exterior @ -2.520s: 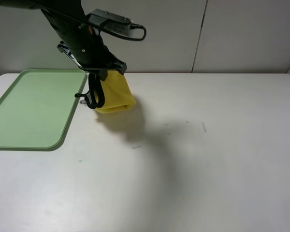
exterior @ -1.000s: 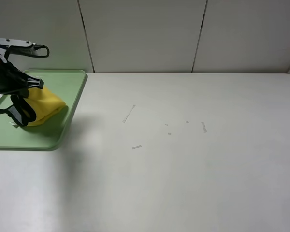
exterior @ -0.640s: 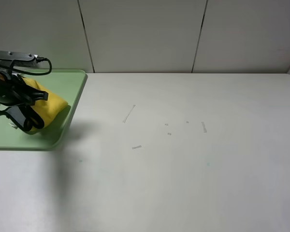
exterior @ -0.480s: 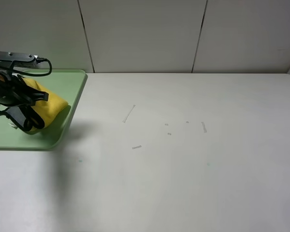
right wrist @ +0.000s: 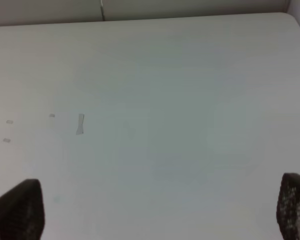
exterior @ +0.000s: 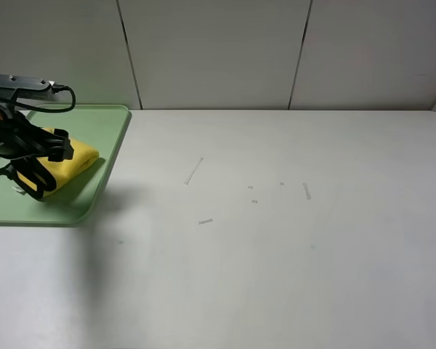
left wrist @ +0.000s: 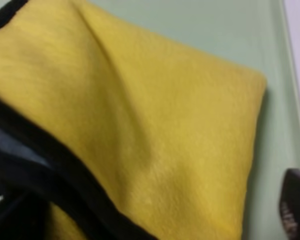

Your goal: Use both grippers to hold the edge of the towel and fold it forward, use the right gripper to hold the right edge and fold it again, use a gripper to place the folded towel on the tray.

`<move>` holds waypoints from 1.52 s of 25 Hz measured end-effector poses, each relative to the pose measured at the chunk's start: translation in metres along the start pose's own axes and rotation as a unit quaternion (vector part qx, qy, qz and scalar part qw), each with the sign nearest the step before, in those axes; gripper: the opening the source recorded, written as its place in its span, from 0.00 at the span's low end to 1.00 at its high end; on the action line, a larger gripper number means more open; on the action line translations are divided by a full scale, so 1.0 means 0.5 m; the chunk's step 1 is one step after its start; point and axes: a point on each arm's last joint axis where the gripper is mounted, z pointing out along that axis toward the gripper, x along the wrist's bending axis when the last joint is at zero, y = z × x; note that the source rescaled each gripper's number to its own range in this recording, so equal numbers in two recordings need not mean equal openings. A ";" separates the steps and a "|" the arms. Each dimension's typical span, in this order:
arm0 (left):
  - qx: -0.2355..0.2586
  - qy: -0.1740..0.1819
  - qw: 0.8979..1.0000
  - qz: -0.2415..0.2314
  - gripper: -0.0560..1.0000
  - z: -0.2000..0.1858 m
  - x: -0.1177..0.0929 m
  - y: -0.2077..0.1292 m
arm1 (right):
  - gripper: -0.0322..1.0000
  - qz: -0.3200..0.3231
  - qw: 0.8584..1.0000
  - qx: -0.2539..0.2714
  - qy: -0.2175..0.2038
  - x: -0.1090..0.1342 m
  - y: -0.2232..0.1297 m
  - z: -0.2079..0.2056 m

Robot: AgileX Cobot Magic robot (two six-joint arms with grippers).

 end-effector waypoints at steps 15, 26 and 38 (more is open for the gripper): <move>-0.045 0.011 0.999 0.024 1.00 -0.075 0.007 0.027 | 1.00 0.000 1.000 0.000 0.000 0.000 0.000 0.000; 0.033 0.026 0.999 0.023 1.00 -0.140 0.015 0.000 | 1.00 0.000 1.000 0.000 0.000 0.000 0.000 0.000; 0.082 0.029 0.996 -0.023 1.00 -0.321 0.015 -0.056 | 1.00 0.000 1.000 0.000 0.000 0.000 0.000 0.000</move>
